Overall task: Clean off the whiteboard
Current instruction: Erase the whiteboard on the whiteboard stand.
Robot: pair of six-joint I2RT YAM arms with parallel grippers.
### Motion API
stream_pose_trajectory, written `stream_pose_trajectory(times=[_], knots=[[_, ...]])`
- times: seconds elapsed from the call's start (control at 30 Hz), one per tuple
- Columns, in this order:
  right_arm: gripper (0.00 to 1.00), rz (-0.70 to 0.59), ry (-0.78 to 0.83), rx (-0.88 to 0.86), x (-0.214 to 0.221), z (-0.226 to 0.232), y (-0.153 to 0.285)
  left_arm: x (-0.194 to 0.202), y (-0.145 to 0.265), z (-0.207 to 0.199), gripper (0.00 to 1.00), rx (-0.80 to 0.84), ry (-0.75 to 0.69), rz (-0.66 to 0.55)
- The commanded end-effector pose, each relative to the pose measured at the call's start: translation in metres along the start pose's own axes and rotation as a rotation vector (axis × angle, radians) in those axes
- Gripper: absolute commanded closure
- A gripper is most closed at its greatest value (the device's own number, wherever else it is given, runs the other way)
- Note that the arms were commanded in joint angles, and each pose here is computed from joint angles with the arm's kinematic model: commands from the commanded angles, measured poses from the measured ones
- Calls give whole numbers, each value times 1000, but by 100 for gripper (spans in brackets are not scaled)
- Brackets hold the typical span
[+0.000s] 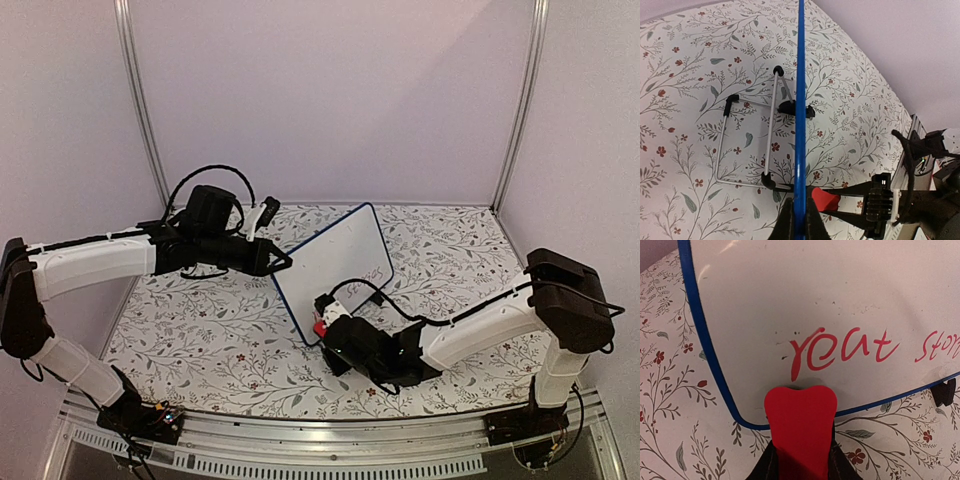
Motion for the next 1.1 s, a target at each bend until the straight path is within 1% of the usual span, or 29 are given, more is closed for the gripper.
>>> stream_pose_trajectory(times=[0.0,0.33,0.47,0.77,1.07], knots=[[77,40,-3,3,12,-7,-5,-5,0,-2,100,21,14,-13],[77,-100,-47,-1,-39,-19,22,-5,0,-3,100,21,14,-15],[77,-129,-67,1,-52,-25,24,-5,1,-3,100,22,14,-15],[76,-110,-62,-16,-52,-24,8,-6,1,-3,100,21,12,-17],[76,-107,-51,-33,-52,-21,5,-6,1,-3,100,24,14,-16]])
Point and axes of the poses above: each gripper's point midway between its finger pads, its own y axis back along the fingers, its own z axis along the line the jaws close on, x = y × z, the point moved 4 cm from there along y, back along the fingers, and after that the axes turned 10 degrees about y, right-handed, at the moved point
